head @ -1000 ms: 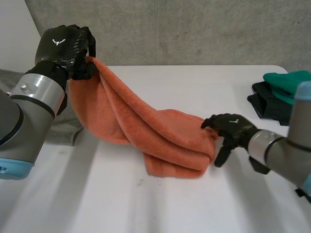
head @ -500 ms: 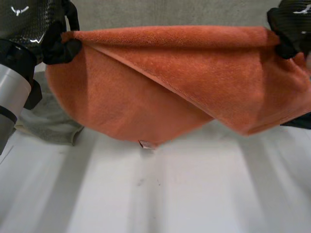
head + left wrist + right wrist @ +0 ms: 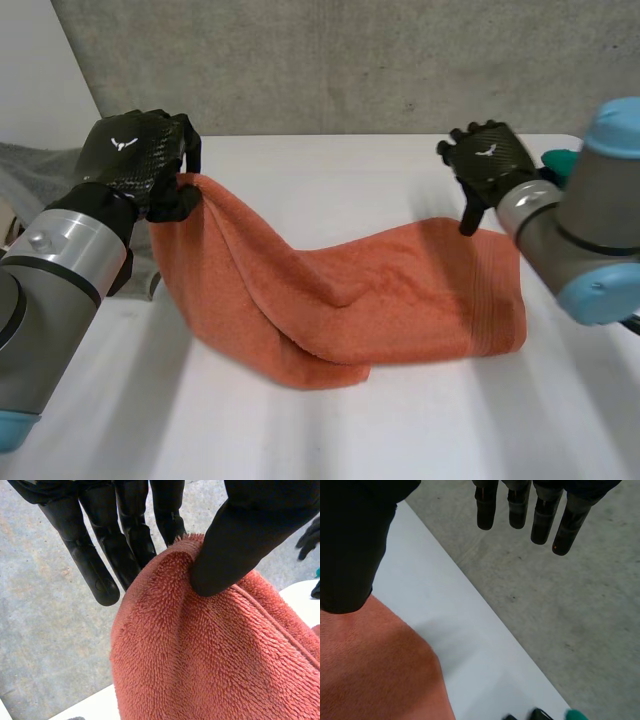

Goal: Fold the laundry.

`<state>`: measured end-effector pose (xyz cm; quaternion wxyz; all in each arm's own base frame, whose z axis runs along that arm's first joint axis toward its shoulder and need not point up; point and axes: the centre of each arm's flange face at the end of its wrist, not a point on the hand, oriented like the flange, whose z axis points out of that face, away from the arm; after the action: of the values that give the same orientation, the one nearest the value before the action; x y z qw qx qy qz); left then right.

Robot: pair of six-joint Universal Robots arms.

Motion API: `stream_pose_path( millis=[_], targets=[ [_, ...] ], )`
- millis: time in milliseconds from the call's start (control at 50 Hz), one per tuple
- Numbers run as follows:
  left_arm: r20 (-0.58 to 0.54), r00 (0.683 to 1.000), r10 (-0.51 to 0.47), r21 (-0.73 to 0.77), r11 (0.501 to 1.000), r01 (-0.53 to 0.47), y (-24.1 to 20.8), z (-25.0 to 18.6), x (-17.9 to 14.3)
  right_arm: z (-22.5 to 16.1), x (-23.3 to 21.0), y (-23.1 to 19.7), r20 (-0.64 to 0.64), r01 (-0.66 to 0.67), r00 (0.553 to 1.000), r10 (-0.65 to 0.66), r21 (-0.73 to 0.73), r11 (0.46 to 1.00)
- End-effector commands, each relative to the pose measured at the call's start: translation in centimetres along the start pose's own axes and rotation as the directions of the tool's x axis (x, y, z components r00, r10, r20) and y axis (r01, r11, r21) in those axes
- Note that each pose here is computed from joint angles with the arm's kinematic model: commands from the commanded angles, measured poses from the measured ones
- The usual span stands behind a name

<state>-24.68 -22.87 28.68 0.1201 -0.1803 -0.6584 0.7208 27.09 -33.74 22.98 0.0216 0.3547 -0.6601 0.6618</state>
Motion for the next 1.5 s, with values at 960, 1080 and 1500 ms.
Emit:
stream_pose_path(
  millis=[960, 1080, 1500],
  targets=[
    [-0.057, 0.966, 0.251, -0.239, 0.936, -0.257, 4.3, -1.0, -0.6, -12.2, 4.1, 1.8, 0.264, 0.221, 0.957, -0.120, -0.398, 0.890],
    [-0.117, 0.929, 0.351, -0.259, 0.892, -0.369, 7.7, 2.4, 0.0, -7.5, 4.6, 2.3, 0.219, 0.212, 0.965, -0.142, -0.341, 0.916],
    [0.231, 0.907, 0.353, 0.371, 0.830, -0.417, -4.8, 9.9, -0.6, -0.6, 11.2, -7.9, -0.254, 0.088, 0.966, -0.040, 0.181, 0.980]
  ],
)
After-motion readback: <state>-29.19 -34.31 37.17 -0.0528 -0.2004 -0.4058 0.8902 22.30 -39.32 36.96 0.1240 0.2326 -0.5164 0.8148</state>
